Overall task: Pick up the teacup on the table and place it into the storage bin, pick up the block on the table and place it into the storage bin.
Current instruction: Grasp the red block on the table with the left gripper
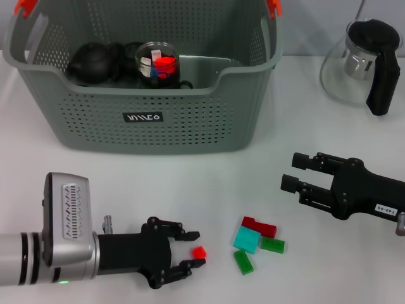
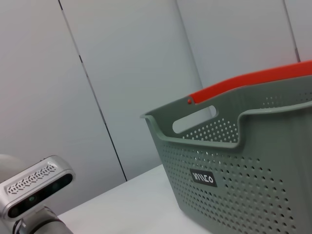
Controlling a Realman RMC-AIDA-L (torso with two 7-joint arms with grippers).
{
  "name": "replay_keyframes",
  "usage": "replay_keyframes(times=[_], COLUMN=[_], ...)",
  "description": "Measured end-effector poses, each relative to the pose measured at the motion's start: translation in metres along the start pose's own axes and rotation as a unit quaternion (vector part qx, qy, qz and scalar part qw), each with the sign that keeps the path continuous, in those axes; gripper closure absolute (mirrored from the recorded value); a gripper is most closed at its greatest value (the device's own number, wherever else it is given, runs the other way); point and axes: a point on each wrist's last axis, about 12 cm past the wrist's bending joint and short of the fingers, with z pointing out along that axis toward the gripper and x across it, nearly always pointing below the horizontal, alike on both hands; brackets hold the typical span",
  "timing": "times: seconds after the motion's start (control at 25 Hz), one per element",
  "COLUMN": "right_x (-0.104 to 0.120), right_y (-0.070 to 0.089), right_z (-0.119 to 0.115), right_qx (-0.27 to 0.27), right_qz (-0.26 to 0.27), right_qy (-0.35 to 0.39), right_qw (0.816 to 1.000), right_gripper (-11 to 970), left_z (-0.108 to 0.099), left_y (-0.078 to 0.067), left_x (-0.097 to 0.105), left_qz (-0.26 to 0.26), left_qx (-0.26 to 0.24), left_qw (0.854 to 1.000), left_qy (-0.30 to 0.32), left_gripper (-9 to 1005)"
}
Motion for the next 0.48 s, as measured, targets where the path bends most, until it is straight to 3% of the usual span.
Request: replay_keyframes(times=[0.12, 0.36, 0.48], right_x=[0.0, 0.0007, 0.0008], right_y=[0.0, 0.0003, 0.0004], right_z=[0.0, -0.0003, -0.0003], right_qx=[0.0, 0.0, 0.0], right_qz=[0.0, 0.001, 0.001], right_qy=[0.0, 0.0, 0.0], right_qw=[1.0, 1.0, 1.0], right_gripper=[363, 364, 365], left_z=[0.0002, 0.0011, 0.0015], left_y=[0.0006, 0.0005, 0.0005], left_x=[-0.0004, -0.0013, -0.0028], left_qz=[-0.002, 0.002, 0.003], left_qx=[-0.001, 0.002, 0.006], left_qw=[1.0, 1.0, 1.0], left_qy=[-0.001, -0.001, -0.005], left_gripper=[589, 800, 804])
